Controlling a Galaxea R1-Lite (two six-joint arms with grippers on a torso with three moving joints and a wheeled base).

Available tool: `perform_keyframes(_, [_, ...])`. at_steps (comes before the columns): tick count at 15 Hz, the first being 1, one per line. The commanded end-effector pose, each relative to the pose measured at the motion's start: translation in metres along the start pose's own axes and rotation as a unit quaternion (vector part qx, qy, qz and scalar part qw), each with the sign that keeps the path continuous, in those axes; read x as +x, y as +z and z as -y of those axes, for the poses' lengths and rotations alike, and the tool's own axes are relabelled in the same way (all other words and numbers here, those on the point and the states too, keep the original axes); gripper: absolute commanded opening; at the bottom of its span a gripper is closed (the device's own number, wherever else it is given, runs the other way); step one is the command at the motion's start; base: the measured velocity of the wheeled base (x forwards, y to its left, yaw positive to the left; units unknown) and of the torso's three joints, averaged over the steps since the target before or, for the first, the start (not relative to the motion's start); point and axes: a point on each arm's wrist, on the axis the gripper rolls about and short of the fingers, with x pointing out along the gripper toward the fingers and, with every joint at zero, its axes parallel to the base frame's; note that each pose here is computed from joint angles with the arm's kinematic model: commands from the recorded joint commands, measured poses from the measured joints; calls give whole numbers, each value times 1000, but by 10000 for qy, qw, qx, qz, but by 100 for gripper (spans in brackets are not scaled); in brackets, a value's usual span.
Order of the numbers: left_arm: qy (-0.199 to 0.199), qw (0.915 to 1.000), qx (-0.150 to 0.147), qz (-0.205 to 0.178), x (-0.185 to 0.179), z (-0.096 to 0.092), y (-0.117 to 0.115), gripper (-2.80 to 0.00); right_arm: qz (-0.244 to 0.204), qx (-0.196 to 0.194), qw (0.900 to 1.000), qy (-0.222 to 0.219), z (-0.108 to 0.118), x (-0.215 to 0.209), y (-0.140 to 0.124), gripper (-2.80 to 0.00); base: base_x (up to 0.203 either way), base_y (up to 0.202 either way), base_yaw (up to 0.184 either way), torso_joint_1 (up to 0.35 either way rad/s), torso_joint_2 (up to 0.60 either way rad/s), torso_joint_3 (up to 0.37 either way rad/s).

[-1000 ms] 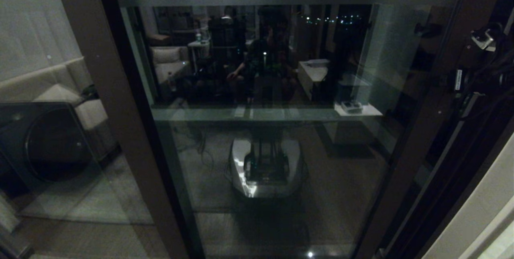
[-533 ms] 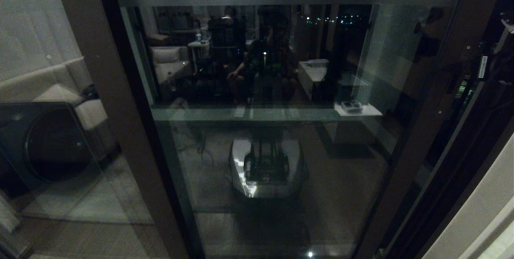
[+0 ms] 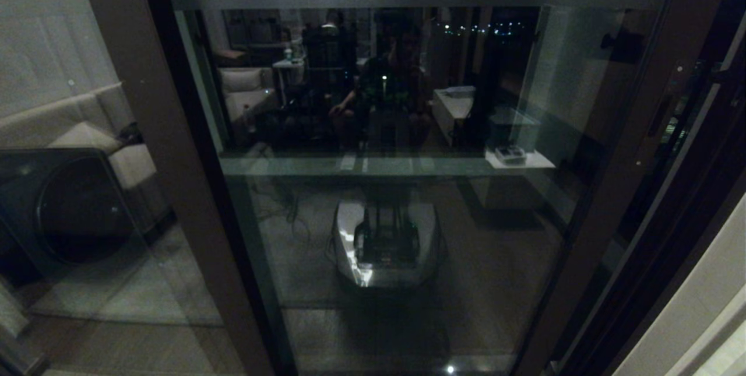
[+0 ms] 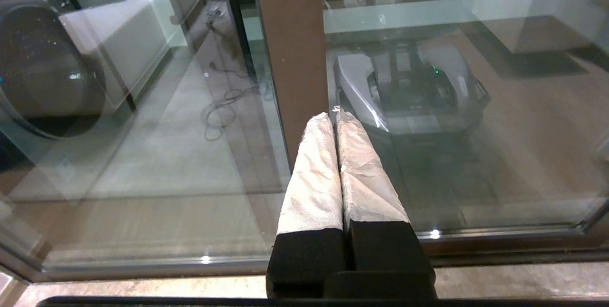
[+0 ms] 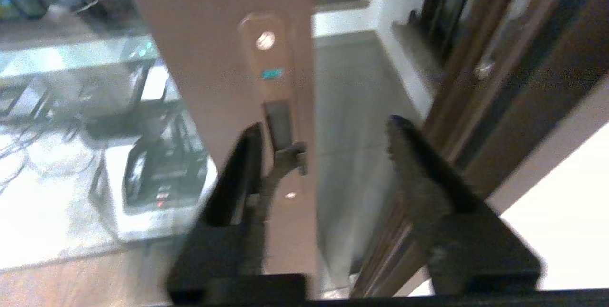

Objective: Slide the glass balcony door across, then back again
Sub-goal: Open the slid door

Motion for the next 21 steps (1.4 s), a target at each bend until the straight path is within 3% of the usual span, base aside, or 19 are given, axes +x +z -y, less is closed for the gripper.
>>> perform_keyframes(1, [-1, 10000, 2, -2, 0, 0, 0, -280, 45, -2, 9999, -123, 8, 1, 3, -280, 0, 0, 0, 0, 0, 0])
perform_keyframes(5, [-1, 10000, 2, -2, 0, 0, 0, -280, -105, -56, 9980, -625, 22, 30, -4, -280, 0, 0, 0, 0, 0, 0])
perform_keyframes(9, [-1, 10000, 3, -1, 0, 0, 0, -280, -273, 0, 9973, -688, 35, 75, -19, -280, 0, 0, 0, 0, 0, 0])
perform_keyframes(13, [-1, 10000, 3, 6, 0, 0, 0, -280, -303, 235, 9987, -331, 29, 104, -28, -280, 0, 0, 0, 0, 0, 0])
perform_keyframes(21, [-2, 10000, 2, -2, 0, 0, 0, -280, -253, 282, 9993, -36, 7, 110, -27, -280, 0, 0, 0, 0, 0, 0])
